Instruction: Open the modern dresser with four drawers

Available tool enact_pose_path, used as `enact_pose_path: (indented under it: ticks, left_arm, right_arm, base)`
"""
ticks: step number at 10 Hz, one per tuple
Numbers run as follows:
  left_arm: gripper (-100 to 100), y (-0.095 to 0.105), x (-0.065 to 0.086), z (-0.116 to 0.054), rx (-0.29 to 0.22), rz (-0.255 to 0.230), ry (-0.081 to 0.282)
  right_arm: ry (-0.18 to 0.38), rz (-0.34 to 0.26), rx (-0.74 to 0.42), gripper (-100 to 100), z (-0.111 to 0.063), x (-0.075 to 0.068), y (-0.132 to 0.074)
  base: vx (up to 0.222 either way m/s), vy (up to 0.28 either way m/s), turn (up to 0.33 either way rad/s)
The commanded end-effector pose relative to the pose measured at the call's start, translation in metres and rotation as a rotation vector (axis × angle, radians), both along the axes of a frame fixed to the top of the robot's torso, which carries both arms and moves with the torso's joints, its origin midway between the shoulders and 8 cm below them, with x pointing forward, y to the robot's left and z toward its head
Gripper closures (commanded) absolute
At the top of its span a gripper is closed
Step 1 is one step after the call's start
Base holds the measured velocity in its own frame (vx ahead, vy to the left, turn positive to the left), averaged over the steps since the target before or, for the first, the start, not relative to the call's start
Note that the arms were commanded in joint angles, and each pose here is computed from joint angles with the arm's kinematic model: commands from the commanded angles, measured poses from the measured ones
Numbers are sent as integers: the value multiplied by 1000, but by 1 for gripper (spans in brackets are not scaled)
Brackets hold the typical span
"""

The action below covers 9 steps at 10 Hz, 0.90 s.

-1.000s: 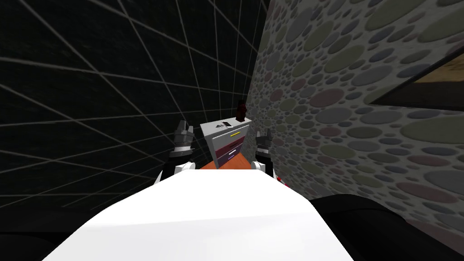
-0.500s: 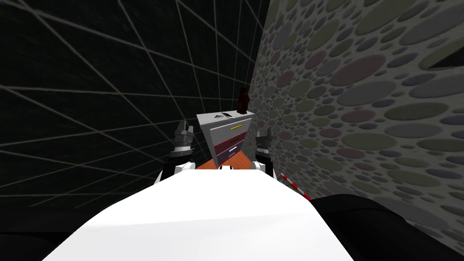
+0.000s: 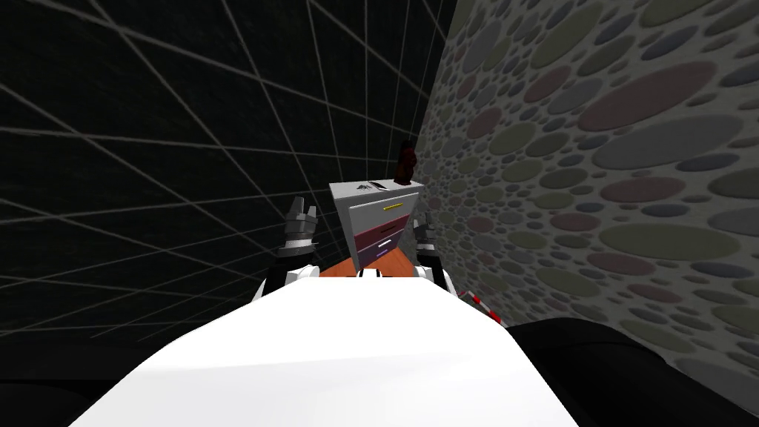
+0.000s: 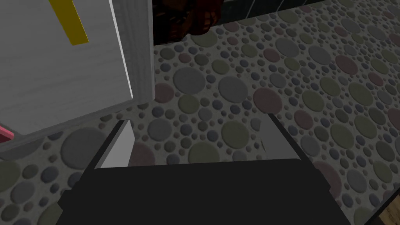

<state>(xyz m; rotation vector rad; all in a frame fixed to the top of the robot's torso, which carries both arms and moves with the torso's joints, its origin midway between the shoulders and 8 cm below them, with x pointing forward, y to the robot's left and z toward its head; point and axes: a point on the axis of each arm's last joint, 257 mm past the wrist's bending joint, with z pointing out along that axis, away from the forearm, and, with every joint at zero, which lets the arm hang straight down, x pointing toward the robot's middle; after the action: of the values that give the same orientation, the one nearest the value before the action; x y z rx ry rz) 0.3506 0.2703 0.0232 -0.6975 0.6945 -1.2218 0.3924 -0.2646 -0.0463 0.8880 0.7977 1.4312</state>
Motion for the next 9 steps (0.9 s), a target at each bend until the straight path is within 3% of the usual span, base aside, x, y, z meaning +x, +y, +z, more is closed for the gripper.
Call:
enact_pose_path:
  ticks: [1, 2, 3, 4, 5, 7, 8, 9]
  left_arm:
    - [0, 0, 0, 0, 0, 0, 0]
    - [0, 0, 0, 0, 0, 0, 0]
    - [0, 0, 0, 0, 0, 0, 0]
    - [0, 0, 0, 0, 0, 0, 0]
    - [0, 0, 0, 0, 0, 0, 0]
    - [0, 0, 0, 0, 0, 0, 0]
    - [0, 0, 0, 0, 0, 0, 0]
    - [0, 0, 0, 0, 0, 0, 0]
  right_arm:
    - [159, 5, -110, -100, -53, 12, 9]
    - [221, 5, -145, -100, -75, 17, 10]
    - [231, 1, -157, -100, -78, 17, 10]
    - [300, -3, -201, -100, -104, 21, 11]
    - [306, -5, -203, -100, -105, 21, 10]
    - [437, -15, -288, -100, -155, 24, 9]
    - [468, -24, -301, -100, -165, 24, 7]
    - [537, -30, -347, -100, -192, 22, 5]
  base:
    - [-14, 7, 254]
    - [-17, 6, 348]
    - [-13, 1, 92]
    - [-11, 6, 192]
    - [-7, 3, 101]
    - [-12, 8, 313]
    - [-12, 4, 108]
    - [-16, 9, 204]
